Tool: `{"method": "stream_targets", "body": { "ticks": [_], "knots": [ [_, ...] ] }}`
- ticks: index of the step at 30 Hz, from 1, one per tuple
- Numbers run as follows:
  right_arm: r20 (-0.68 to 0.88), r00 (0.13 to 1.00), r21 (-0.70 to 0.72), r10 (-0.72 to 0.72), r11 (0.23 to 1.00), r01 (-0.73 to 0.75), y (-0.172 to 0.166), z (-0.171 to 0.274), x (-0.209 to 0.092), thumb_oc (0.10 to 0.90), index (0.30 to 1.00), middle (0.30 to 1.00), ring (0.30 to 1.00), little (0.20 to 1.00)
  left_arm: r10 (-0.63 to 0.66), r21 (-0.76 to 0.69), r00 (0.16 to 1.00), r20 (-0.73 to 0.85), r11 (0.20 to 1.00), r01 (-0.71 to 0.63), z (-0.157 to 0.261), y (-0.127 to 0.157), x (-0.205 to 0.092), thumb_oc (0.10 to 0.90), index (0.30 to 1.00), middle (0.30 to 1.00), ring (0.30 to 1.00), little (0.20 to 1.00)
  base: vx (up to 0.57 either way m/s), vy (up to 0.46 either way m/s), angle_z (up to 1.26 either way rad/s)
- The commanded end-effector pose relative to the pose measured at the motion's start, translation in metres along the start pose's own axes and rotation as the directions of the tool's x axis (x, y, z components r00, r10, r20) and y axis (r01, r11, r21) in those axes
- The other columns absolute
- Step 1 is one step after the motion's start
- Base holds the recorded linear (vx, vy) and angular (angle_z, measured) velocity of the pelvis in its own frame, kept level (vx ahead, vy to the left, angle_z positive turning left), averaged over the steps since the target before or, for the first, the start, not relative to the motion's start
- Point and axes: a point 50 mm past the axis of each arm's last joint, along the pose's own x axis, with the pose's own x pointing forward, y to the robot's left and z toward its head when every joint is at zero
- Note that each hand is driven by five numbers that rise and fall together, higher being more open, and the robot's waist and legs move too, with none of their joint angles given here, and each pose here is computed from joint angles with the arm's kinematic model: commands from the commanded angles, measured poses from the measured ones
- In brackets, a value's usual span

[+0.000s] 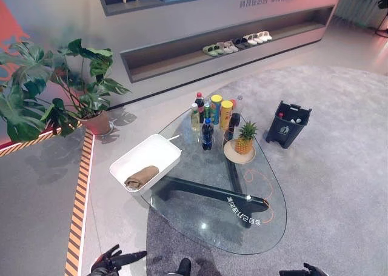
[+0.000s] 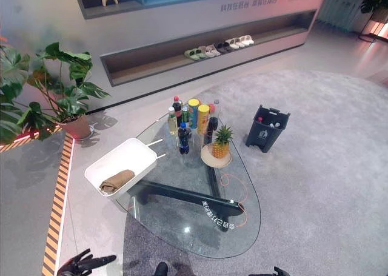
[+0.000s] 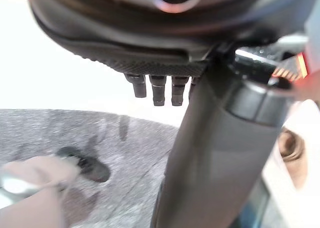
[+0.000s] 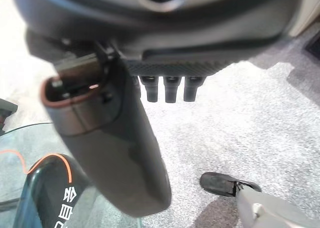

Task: Wipe the table with a cloth and put it in the basket.

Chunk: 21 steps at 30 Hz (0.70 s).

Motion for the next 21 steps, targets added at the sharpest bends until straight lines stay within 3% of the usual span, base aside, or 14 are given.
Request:
{"method": "stream_targets", "body": {
  "ticks": [1, 4, 21],
  "knots": [
    [-0.02, 1.0, -0.057, 0.0, 0.998, -0.001, -0.003, -0.003, 0.0, 0.8, 0.9, 0.9, 0.9, 0.9, 0.011, 0.076, 1.0, -0.021, 0.997, -0.01, 0.011, 0.008, 0.002, 0.8, 0.9, 0.9, 0.9, 0.9, 0.0, 0.0, 0.0],
    [-0.046, 0.999, -0.085, 0.016, 0.996, -0.02, 0.002, -0.009, -0.001, 0.8, 0.9, 0.9, 0.9, 0.9, -0.015, 0.145, 0.997, -0.072, 0.989, 0.026, 0.002, 0.001, 0.002, 0.8, 0.9, 0.9, 0.9, 0.9, 0.0, 0.006, -0.08],
    [-0.068, 0.996, -0.155, 0.059, 0.986, -0.069, 0.012, -0.012, -0.001, 0.8, 0.9, 0.9, 0.9, 0.9, -0.065, 0.195, 0.994, -0.093, 0.977, 0.082, -0.001, -0.016, 0.003, 0.8, 0.9, 0.9, 0.9, 0.9, 0.0, 0.008, -0.07]
  ]
}}
